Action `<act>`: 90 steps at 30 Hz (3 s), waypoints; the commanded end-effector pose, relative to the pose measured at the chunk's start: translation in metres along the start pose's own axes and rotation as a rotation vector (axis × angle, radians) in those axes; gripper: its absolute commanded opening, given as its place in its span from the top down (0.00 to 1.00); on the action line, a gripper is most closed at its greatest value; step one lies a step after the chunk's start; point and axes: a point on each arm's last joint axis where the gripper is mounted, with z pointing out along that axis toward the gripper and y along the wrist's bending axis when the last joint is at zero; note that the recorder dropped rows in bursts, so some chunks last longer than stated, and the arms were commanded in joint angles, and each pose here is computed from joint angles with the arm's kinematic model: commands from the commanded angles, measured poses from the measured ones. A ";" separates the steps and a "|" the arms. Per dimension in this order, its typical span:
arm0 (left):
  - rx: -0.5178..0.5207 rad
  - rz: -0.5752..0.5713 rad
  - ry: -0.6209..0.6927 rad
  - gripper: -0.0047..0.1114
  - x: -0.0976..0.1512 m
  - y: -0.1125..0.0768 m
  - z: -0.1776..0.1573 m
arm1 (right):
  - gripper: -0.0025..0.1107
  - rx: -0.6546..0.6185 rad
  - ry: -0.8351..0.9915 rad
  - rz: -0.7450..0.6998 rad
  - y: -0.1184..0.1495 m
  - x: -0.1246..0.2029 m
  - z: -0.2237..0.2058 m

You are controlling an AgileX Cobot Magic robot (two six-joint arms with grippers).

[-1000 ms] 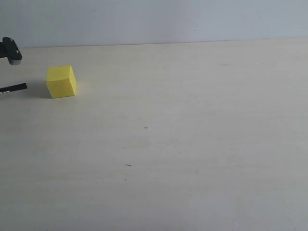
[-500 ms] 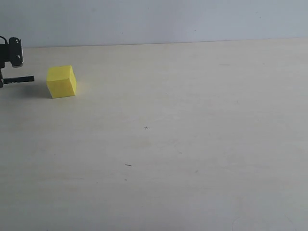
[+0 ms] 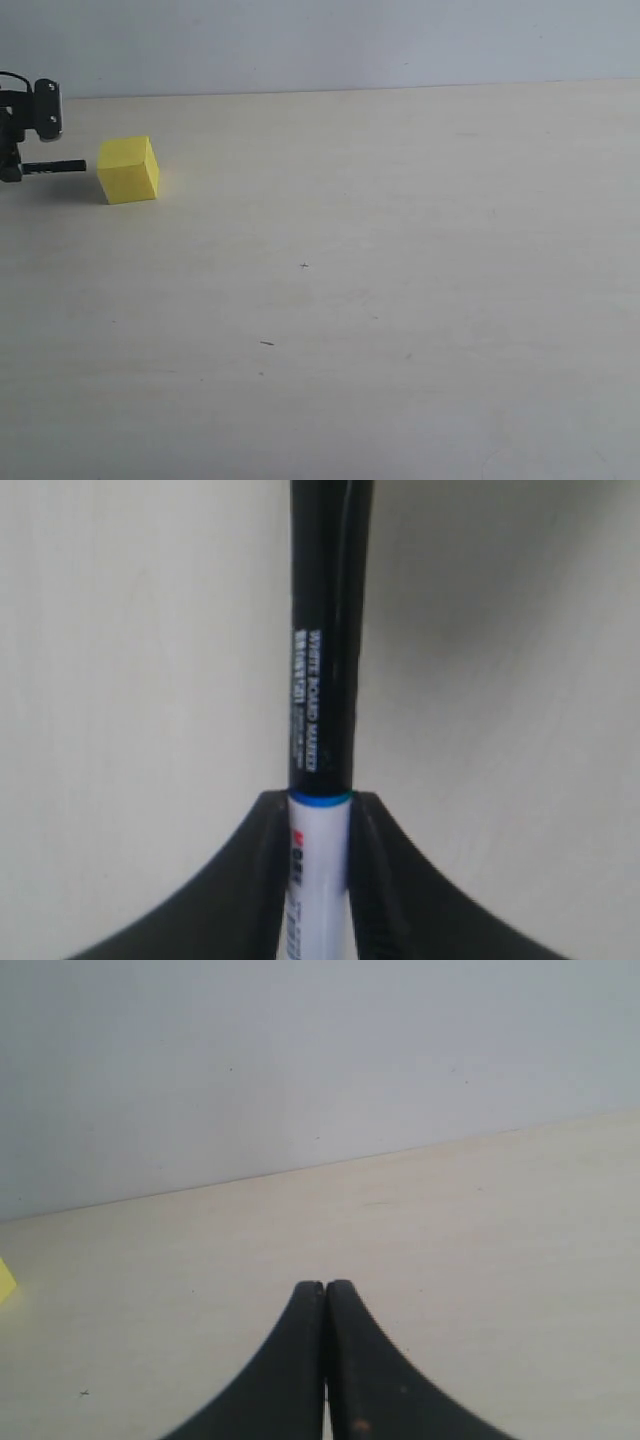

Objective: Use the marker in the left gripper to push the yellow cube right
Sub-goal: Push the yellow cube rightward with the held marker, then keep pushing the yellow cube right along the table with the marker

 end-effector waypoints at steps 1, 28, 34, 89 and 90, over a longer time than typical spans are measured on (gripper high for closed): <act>-0.001 0.073 -0.044 0.96 -0.043 -0.005 -0.005 | 0.98 0.000 -0.005 0.002 0.000 0.001 0.000; 0.165 -0.072 0.250 0.96 -0.064 -0.030 -0.033 | 0.98 0.000 -0.005 0.002 0.000 0.001 0.000; 0.201 -0.103 0.147 0.96 -0.094 -0.040 -0.037 | 0.98 0.000 -0.005 0.002 0.000 0.001 0.000; -0.003 -0.051 -0.206 0.96 -0.198 -0.056 -0.061 | 0.98 0.000 -0.005 0.002 0.000 0.001 0.000; -0.009 -0.038 -0.199 0.96 -0.200 -0.057 -0.060 | 0.98 0.000 -0.005 0.002 0.000 0.001 0.000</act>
